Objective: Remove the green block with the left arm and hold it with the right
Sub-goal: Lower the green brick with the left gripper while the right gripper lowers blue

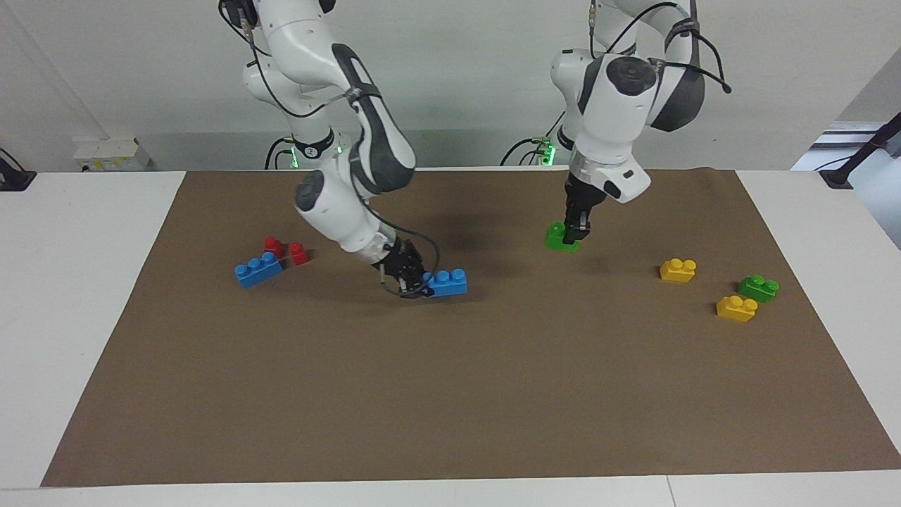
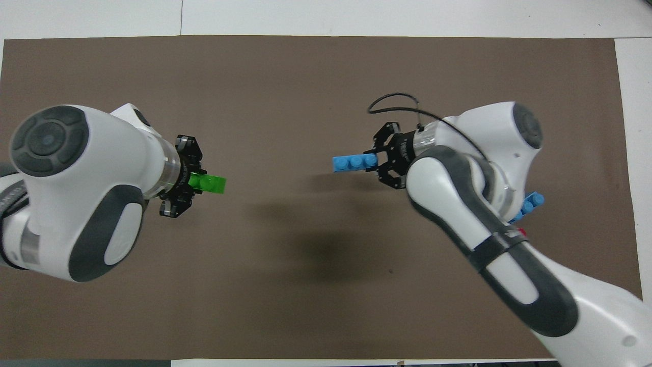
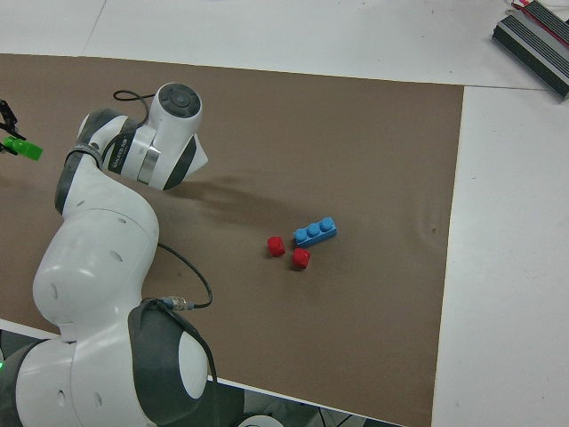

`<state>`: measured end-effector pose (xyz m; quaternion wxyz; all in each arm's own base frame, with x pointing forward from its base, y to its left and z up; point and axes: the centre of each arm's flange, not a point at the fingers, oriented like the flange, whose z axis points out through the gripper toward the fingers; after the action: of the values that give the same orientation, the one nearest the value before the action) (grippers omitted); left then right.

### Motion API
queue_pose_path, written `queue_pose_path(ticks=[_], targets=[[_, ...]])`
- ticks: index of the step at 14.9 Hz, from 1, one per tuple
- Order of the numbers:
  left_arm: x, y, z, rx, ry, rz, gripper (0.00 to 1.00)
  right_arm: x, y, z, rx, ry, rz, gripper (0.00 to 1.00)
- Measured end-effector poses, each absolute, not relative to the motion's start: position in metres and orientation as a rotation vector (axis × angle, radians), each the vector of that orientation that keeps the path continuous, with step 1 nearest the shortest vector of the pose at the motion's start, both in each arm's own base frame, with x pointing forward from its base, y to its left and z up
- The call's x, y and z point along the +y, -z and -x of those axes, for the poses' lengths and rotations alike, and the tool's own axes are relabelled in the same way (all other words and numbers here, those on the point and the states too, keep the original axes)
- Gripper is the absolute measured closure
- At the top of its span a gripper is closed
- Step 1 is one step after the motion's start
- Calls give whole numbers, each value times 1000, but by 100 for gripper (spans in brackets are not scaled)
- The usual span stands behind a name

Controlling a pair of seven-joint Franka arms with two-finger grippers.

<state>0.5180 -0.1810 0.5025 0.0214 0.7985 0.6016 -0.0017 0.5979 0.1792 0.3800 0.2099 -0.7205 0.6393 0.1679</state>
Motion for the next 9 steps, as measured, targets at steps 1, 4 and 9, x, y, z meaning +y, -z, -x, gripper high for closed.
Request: queue_pose_path(ticks=[1, 4, 9], targets=[[-159, -505, -522, 1842, 15, -2496, 66, 138, -397, -604, 1776, -457, 2023, 66], [-104, -509, -532, 1765, 22, -2556, 66, 25, -409, -608, 1771, -448, 2035, 66], [-24, -506, -543, 1637, 17, -2634, 66, -83, -367, -594, 1786, -456, 2010, 66]])
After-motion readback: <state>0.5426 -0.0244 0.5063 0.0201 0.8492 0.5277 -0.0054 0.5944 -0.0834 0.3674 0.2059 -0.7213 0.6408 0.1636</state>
